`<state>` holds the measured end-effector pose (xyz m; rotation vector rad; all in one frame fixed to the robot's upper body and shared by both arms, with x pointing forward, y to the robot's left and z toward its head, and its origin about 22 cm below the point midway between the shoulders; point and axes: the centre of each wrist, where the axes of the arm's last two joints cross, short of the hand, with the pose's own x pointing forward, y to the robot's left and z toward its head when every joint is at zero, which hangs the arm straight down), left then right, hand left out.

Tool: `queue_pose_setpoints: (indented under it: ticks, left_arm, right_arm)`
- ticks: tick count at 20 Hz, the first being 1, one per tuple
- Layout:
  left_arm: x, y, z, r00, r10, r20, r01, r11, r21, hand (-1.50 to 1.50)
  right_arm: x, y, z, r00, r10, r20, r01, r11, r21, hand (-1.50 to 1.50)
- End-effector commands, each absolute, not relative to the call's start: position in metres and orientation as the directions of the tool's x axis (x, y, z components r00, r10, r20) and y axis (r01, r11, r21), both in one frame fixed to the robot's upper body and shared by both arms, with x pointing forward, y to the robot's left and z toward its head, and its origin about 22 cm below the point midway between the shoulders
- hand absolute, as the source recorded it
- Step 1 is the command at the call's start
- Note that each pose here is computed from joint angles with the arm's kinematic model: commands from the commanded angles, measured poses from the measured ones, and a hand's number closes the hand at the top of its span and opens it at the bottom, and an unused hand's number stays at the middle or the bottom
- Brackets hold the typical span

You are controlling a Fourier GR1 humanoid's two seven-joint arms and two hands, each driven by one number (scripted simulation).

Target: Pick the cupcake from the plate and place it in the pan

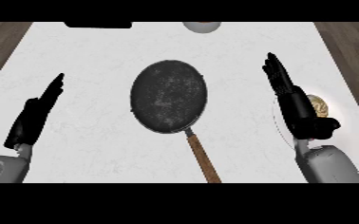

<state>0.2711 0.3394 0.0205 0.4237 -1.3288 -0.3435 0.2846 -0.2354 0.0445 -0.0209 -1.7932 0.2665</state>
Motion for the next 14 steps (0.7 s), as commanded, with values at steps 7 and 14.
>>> queue_pose_setpoints:
  ticks: [7, 14]
  left_arm:
    - [0.258, 0.32, 0.012, 0.158, -0.394, 0.905, -0.029, 0.915, 0.403, 0.0]
    - [0.241, 0.289, 0.011, 0.175, -0.356, 0.918, -0.017, 0.931, 0.365, 0.0]
  right_arm:
    - [0.266, -0.417, 0.043, 0.192, 0.556, 0.809, 0.424, 0.696, -0.579, -1.5]
    - [0.215, -0.447, 0.01, 0.401, 0.085, 0.912, 0.772, 0.505, -0.386, -1.5]
